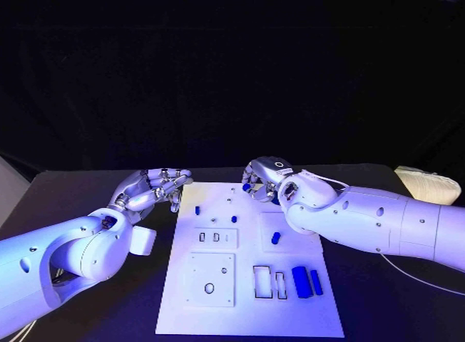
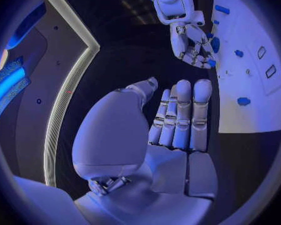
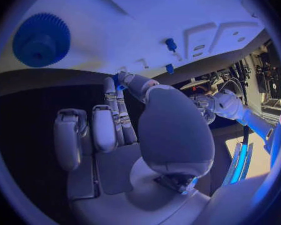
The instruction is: Assemble the parts on the task board
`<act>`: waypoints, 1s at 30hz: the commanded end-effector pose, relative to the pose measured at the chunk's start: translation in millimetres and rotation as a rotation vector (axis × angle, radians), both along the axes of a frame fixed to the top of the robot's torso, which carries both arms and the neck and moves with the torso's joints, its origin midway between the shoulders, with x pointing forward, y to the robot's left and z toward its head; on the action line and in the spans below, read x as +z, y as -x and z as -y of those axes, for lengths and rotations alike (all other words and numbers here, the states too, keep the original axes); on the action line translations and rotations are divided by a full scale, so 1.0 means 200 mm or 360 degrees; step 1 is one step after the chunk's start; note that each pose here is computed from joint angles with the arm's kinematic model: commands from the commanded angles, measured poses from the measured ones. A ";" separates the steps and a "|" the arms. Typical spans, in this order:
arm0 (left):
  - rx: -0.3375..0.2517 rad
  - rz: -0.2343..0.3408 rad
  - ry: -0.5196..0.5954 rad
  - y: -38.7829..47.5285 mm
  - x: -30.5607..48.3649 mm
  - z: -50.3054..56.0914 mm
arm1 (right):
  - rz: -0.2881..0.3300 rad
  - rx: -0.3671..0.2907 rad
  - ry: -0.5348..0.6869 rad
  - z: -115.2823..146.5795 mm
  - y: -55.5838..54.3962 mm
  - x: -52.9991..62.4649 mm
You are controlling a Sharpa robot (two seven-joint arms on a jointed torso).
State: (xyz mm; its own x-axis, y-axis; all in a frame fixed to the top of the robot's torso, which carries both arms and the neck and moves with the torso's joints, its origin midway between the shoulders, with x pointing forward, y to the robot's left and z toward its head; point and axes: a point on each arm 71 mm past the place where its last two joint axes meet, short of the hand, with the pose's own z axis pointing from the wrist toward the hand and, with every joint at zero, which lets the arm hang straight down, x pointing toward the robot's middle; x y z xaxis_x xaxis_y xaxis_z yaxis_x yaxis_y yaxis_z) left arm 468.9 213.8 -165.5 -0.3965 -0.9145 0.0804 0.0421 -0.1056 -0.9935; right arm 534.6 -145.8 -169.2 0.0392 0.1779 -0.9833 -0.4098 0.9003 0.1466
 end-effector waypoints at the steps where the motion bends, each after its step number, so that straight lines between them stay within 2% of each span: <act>1: -0.0030 0.0000 0.0020 0.003 0.007 0.02 | 0.0028 -0.0026 0.0007 -0.02 -0.02 0.00; 10: -0.0037 -0.0002 0.0021 0.004 0.007 0.02 | 0.0010 -0.0021 0.0019 -0.07 -0.04 -0.02; 30: -0.0038 -0.0003 0.0020 0.003 0.008 0.03 | -0.0002 -0.0001 0.0016 -0.13 -0.04 -0.04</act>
State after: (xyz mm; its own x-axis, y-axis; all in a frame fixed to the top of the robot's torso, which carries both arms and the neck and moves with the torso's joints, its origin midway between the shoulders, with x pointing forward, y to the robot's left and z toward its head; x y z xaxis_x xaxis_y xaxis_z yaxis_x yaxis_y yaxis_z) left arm 468.9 211.0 -165.5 -0.4018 -0.9120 0.0830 0.0367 -0.1066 -0.9936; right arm 542.5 -121.2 -175.8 0.0376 0.1777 -0.9834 -0.4055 0.9021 0.1475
